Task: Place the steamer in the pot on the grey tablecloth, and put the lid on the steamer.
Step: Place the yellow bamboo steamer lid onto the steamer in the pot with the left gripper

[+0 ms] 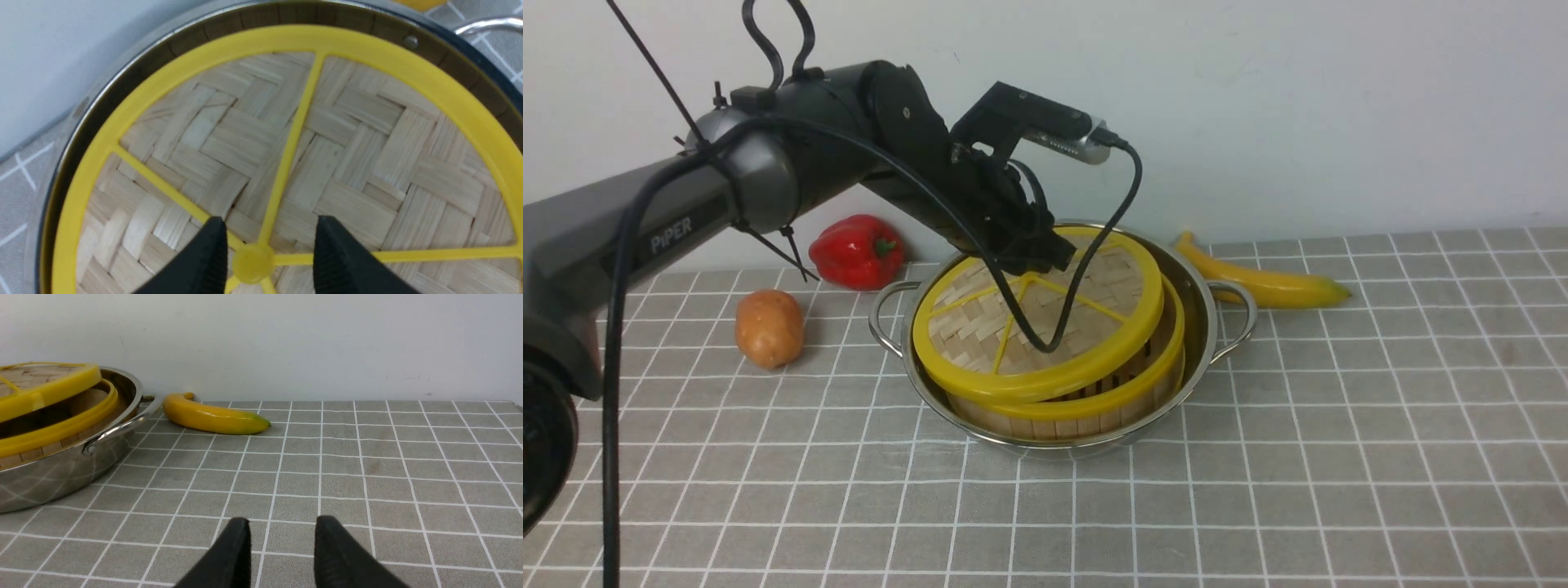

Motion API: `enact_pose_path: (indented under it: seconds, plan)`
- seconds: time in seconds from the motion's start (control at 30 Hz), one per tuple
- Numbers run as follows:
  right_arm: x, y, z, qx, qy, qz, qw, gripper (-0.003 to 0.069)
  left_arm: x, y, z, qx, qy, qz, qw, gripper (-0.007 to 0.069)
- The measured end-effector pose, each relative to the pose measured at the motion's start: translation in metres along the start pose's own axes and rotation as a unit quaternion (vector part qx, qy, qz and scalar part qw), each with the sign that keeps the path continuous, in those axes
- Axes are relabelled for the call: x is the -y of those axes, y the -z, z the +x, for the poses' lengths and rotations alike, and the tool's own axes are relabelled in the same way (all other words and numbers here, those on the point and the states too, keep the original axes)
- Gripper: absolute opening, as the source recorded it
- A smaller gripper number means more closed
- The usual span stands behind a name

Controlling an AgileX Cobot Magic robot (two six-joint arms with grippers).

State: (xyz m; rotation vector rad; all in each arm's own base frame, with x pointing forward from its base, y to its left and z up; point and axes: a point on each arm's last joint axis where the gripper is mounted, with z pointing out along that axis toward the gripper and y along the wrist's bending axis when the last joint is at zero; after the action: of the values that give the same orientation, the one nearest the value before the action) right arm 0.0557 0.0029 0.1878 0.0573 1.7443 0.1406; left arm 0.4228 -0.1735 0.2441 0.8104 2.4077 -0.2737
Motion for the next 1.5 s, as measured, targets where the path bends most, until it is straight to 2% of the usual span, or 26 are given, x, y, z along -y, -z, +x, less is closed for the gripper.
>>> enact_pose_path:
  seconds: [0.6, 0.73, 0.9, 1.5]
  plan:
    - [0.000, 0.000, 0.000, 0.000, 0.000, 0.000, 1.000, 0.0243, -0.001, -0.015, 0.006, -0.017, 0.037, 0.004, 0.999, 0.0294]
    - [0.000, 0.000, 0.000, 0.000, 0.000, 0.000, 1.000, 0.0243, -0.001, -0.015, 0.006, -0.017, 0.038, 0.004, 0.999, 0.0235]
    - [0.000, 0.000, 0.000, 0.000, 0.000, 0.000, 1.000, 0.0243, -0.001, -0.015, 0.006, -0.016, 0.033, 0.004, 0.999, 0.0115]
    - [0.000, 0.000, 0.000, 0.000, 0.000, 0.000, 1.000, 0.0243, 0.003, -0.015, 0.006, -0.021, 0.016, 0.011, 1.000, 0.0113]
